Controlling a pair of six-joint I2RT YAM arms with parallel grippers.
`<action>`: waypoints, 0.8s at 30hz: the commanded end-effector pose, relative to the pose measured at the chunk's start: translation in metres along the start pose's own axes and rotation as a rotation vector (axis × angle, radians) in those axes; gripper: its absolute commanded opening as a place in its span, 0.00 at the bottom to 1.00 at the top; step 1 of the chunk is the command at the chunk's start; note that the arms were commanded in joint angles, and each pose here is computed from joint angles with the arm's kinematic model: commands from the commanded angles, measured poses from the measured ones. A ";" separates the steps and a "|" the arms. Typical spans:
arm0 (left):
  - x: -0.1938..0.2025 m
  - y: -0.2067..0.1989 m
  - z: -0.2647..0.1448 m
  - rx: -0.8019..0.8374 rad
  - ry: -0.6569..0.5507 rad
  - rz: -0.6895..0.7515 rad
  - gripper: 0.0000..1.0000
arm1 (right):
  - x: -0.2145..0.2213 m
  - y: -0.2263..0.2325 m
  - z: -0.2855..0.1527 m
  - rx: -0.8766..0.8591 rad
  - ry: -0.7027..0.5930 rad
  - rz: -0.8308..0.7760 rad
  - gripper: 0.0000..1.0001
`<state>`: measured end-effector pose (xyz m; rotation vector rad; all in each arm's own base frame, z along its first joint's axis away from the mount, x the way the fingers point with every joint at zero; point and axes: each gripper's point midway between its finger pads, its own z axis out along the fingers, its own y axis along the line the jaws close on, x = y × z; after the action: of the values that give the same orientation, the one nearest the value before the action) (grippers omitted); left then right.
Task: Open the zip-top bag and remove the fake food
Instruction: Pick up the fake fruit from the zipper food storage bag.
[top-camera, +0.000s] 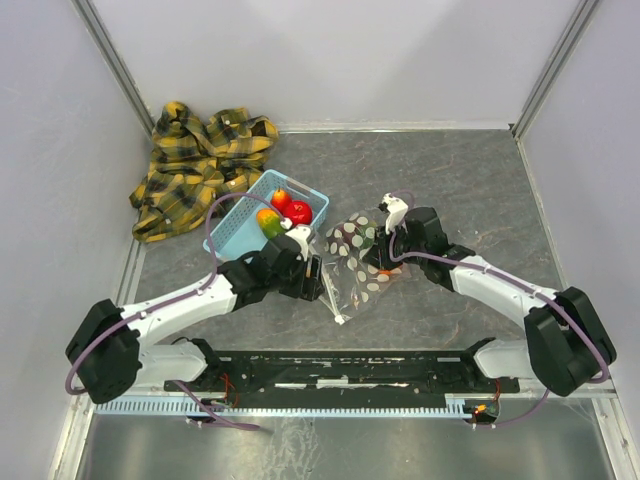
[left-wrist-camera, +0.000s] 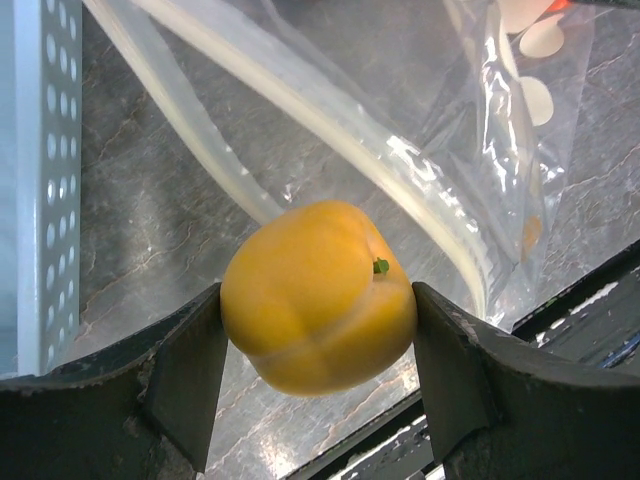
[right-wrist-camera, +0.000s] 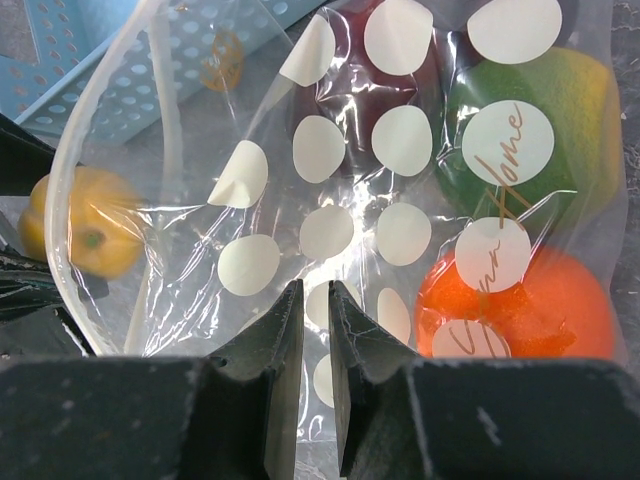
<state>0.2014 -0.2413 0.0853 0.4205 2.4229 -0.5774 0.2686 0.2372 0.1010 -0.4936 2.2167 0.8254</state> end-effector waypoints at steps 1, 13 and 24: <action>-0.015 -0.005 -0.014 0.001 -0.029 0.006 0.45 | -0.012 0.005 -0.007 -0.006 -0.050 -0.013 0.24; -0.026 0.001 -0.041 -0.027 -0.081 0.021 0.45 | -0.014 0.009 -0.011 -0.016 -0.057 -0.013 0.24; -0.062 0.008 -0.064 -0.079 -0.180 0.053 0.45 | -0.013 0.010 -0.014 -0.020 -0.059 -0.016 0.24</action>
<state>0.2048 -0.2181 0.1371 0.3650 2.3518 -0.5176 0.2639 0.2347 0.1110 -0.4917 2.1930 0.8313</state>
